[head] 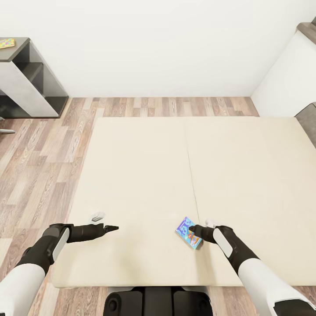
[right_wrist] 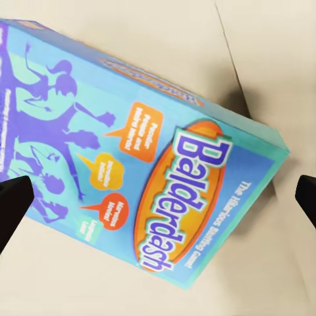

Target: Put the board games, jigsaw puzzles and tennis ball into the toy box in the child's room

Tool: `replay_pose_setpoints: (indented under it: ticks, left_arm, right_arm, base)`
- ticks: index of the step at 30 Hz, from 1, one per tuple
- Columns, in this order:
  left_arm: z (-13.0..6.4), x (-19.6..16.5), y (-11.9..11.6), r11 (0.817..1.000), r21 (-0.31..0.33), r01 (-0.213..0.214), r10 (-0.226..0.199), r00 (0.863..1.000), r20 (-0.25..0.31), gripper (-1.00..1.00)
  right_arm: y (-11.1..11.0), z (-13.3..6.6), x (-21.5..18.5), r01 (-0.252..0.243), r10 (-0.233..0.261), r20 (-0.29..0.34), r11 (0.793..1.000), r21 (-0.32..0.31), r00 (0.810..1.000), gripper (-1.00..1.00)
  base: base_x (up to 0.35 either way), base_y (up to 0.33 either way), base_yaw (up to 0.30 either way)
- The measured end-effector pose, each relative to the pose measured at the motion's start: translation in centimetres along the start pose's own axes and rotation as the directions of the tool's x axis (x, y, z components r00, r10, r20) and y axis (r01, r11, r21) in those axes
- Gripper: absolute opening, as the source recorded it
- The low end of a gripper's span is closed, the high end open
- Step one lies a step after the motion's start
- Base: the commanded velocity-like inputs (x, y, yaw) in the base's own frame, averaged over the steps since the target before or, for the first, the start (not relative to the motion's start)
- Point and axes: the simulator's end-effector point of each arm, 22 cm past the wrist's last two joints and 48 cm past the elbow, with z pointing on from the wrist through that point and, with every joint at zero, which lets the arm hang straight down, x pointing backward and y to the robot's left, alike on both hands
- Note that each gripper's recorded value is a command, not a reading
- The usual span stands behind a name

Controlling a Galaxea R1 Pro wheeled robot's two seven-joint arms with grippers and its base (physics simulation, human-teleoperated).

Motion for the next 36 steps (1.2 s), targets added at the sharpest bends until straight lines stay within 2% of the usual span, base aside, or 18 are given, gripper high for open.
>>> replay_pose_setpoints:
  ticks: [6, 16, 23, 36]
  left_arm:
    - [0.0, 0.0, 0.0, 1.000, -0.001, 0.000, 0.000, 1.000, 0.000, 1.00]
    - [0.0, 0.0, 0.0, 1.000, 0.000, -0.001, 0.001, 1.000, -0.001, 1.00]
    - [0.0, 0.0, 0.0, 1.000, 0.000, -0.001, 0.001, 1.000, -0.001, 1.00]
    - [0.0, 0.0, 0.0, 1.000, 0.000, 0.000, 0.000, 1.000, 0.000, 1.00]
  right_arm:
    - [0.0, 0.0, -0.4, 0.003, -0.003, 0.007, 1.000, 0.002, 1.000, 1.00]
    - [-1.0, -1.0, -4.1, 0.003, -0.004, 0.055, 1.000, 0.014, 0.998, 1.00]
    - [-1.0, -1.5, -6.2, 0.006, -0.007, 0.084, 1.000, 0.015, 0.996, 1.00]
    - [-1.1, -1.4, -6.0, 0.013, -0.014, 0.083, 1.000, 0.019, 0.996, 1.00]
  base:
    - [0.000, 0.000, 0.000]
    - [0.000, 0.000, 0.000]
    - [0.000, 0.000, 0.000]
    - [0.000, 0.000, 0.000]
